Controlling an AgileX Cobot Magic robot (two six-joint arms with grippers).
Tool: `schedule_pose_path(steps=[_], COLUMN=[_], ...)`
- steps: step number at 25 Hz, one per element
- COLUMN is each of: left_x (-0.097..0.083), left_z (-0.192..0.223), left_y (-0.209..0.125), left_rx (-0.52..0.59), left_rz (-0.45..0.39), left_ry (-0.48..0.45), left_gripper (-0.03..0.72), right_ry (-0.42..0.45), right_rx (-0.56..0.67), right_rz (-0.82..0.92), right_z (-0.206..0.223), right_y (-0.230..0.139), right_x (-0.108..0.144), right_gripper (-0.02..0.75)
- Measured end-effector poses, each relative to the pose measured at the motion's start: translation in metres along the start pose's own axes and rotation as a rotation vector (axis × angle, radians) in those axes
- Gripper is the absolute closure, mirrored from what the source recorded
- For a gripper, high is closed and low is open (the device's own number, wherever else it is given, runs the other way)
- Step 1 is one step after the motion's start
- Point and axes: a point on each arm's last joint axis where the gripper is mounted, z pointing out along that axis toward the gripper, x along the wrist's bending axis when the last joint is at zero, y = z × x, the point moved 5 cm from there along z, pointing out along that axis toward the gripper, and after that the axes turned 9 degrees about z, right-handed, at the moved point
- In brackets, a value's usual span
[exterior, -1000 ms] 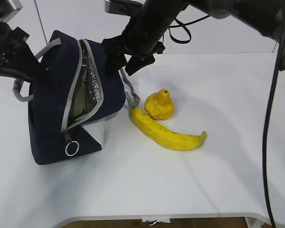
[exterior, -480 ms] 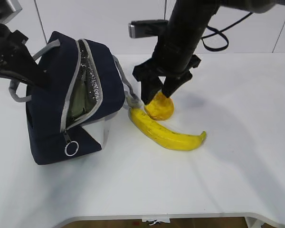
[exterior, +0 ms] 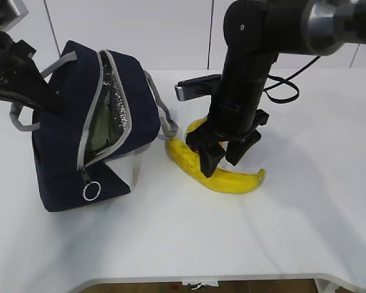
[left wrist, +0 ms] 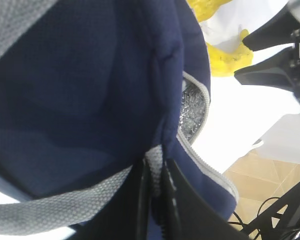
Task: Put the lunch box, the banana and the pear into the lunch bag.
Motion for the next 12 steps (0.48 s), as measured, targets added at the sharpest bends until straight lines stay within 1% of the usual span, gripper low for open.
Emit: schedule_pose_path(steps=[5, 10, 12], left_x=[0.0003, 0.0003, 0.0003], left_z=[0.0, 0.0, 0.0], left_y=[-0.0002, -0.0003, -0.0003], left_rx=[0.002, 0.002, 0.002], left_rz=[0.001, 0.001, 0.001], left_ry=[0.002, 0.002, 0.002], left_gripper=[0.674, 0.674, 0.674], right_ry=[-0.015, -0.023, -0.022], right_rx=[0.013, -0.012, -0.004], right_rz=[-0.003, -0.008, -0.006], right_z=[0.0053, 0.0065, 0.0107], right_y=[-0.0007, 0.0029, 0.0031], right_x=[-0.0028, -0.0031, -0.0035], right_gripper=[0.249, 0.249, 0.249])
